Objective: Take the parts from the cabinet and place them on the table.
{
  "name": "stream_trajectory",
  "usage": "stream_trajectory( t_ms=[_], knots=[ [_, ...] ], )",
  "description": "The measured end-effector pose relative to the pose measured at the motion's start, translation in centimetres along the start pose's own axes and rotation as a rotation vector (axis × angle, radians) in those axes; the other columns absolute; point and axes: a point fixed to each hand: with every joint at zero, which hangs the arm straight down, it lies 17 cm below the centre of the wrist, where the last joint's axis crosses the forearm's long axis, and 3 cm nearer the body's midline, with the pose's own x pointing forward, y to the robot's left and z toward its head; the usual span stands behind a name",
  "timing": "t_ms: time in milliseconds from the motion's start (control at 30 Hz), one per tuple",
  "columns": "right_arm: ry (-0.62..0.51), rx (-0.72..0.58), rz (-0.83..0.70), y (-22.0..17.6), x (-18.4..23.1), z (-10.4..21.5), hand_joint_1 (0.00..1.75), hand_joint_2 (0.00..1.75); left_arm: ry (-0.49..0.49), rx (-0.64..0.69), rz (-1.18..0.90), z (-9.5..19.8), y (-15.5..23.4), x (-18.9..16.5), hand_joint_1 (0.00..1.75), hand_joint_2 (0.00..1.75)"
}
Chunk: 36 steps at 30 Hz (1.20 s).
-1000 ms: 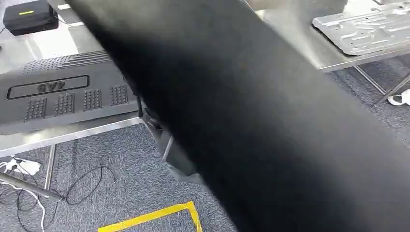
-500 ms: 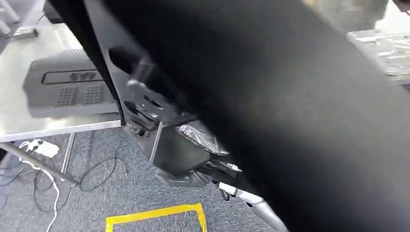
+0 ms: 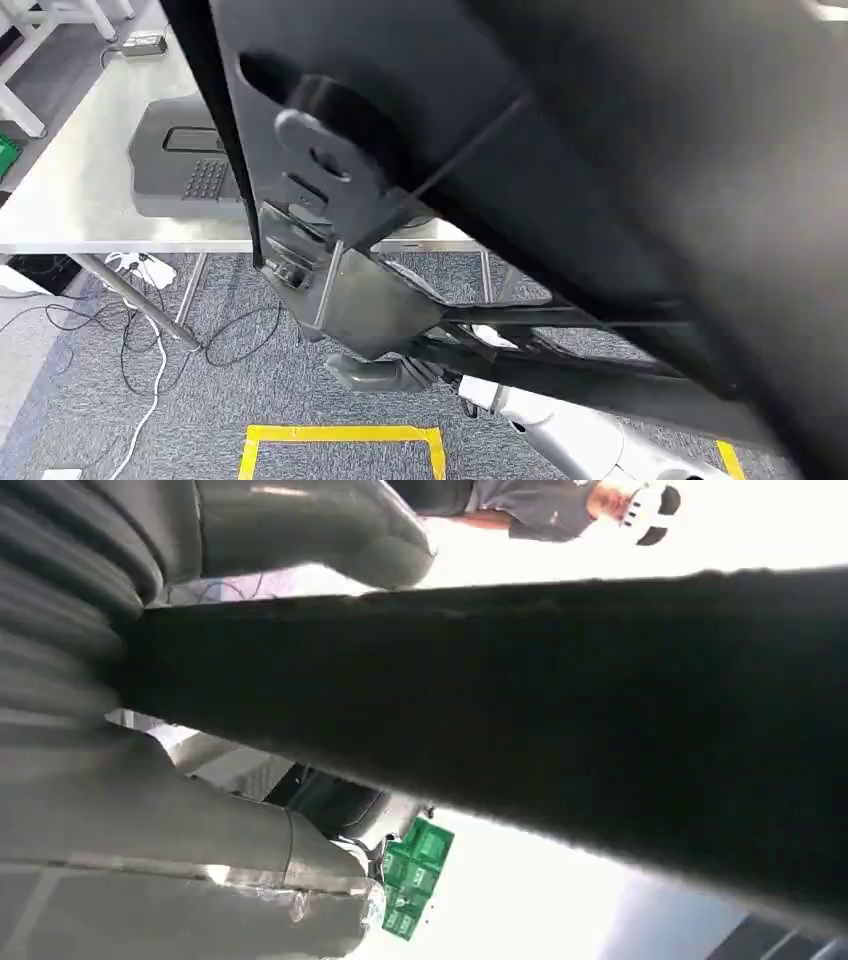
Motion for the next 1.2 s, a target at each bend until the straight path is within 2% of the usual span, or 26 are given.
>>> stream_trajectory(
  t_ms=[1067,1200],
  knots=[
    [-0.011,-0.008,0.012,0.14,0.51,-0.09,1.75,1.75,0.016,-0.037,0.006,0.00,-0.41,-0.04,0.00,1.75],
    [0.009,-0.015,0.009,0.37,-0.01,0.62,1.75,1.75,0.017,-0.045,0.004,0.03,-0.52,-0.17,0.00,1.75]
  ],
)
